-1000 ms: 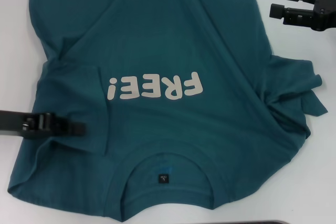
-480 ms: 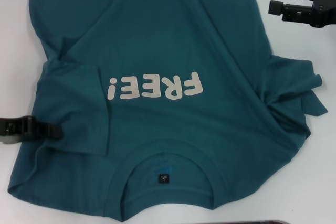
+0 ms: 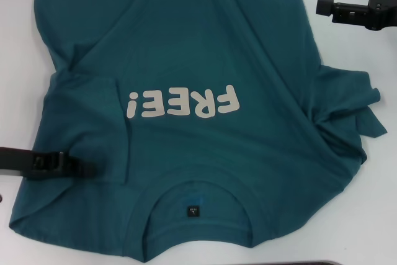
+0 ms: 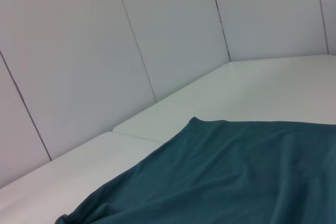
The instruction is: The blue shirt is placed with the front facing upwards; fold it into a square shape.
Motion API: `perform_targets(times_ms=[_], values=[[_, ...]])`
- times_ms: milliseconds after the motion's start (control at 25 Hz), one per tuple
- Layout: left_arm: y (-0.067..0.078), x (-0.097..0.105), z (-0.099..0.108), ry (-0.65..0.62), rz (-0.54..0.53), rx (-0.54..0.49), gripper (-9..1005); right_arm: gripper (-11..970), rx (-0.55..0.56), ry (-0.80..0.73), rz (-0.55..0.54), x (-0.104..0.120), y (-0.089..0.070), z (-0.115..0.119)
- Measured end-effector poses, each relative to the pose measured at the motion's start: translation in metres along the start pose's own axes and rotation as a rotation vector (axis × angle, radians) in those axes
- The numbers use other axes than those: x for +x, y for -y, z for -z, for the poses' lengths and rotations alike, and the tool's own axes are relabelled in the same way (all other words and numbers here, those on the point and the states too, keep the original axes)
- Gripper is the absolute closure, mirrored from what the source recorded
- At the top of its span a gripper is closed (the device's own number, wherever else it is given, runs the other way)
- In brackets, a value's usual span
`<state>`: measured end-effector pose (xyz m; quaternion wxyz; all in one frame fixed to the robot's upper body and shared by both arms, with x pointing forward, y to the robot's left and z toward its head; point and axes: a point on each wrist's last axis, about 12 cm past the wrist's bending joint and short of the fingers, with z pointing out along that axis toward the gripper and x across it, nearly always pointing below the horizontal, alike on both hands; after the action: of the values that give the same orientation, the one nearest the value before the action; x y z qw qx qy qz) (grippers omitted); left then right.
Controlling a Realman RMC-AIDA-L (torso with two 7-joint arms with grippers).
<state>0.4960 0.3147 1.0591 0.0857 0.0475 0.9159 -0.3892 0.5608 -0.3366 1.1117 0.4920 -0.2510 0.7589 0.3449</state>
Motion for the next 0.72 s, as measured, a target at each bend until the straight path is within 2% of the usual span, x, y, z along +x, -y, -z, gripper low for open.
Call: perform_targets(times_ms=[320, 560, 720], values=[[0.015, -0.008, 0.006, 0.056, -0.065, 0.121, 937, 57, 0.004, -0.002, -0.001, 0.001, 0.001, 0.002], [0.024, -0.024, 0.023, 0.244, -0.132, 0.235, 933, 58, 0.019, -0.039, -0.034, 0.006, 0.003, 0.010], [0.026, -0.031, 0.030, 0.344, -0.170, 0.281, 930, 58, 0.040, -0.097, -0.112, 0.013, 0.006, 0.027]])
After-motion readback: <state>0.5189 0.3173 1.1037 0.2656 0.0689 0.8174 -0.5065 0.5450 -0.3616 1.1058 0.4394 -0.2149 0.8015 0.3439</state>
